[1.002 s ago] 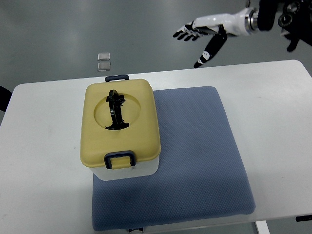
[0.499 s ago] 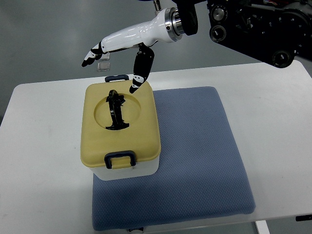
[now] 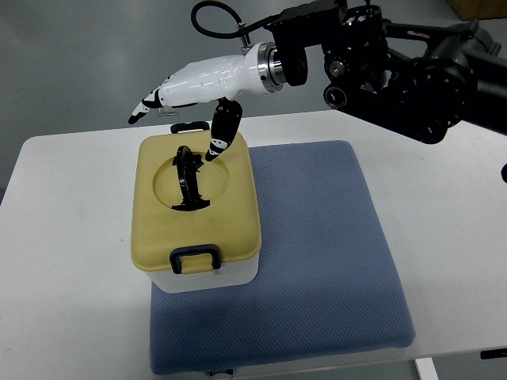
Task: Open white storage box with right hand
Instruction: 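Move the right hand over the box toward the black lid handle, then lower the right hand and close its fingers around the black lid handle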
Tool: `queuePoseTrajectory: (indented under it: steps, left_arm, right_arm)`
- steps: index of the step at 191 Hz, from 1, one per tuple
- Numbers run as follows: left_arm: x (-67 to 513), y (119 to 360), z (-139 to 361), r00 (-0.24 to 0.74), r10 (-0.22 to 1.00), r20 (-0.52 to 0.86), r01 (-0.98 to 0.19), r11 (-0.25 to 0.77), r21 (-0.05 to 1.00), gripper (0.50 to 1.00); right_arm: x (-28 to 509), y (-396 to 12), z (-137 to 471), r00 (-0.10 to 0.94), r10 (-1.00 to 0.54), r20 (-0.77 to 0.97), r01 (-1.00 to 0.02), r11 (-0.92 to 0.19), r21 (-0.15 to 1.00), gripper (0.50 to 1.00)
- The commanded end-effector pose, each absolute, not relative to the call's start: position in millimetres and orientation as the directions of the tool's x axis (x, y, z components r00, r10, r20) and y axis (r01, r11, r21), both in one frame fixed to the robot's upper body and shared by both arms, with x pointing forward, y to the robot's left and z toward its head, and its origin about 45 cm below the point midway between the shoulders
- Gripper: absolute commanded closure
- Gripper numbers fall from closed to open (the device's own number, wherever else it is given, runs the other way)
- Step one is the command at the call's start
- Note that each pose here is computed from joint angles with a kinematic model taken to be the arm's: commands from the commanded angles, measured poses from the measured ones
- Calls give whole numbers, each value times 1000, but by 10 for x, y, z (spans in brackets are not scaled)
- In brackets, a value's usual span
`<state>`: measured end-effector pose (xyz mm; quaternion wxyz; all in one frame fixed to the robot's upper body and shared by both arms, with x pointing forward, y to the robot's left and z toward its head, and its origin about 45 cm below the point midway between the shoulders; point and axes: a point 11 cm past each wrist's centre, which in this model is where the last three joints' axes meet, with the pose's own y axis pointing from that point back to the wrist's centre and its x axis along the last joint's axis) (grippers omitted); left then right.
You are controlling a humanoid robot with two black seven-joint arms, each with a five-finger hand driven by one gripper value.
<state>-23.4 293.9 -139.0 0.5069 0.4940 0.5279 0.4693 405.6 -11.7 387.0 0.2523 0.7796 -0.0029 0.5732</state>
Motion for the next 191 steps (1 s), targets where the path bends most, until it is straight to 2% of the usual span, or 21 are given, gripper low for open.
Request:
queuePoseTrajectory:
  steps: [1, 122, 191]
  left_arm:
    - [-233, 2943, -1390, 0, 998, -70, 45, 70, 997, 500]
    - [-234, 2932, -1389, 1, 997, -73, 46, 73, 996, 500]
    - [-234, 2938, -1390, 1, 997, -72, 46, 72, 996, 500]
  right_arm:
    - [4051, -112, 3837, 340, 290, 895, -293, -871, 394, 558]
    - [4045, -183, 3548, 394, 290, 872, -289, -862, 417, 566]
    - [3979, -80, 3486, 384, 258, 887, -277, -884, 377, 591]
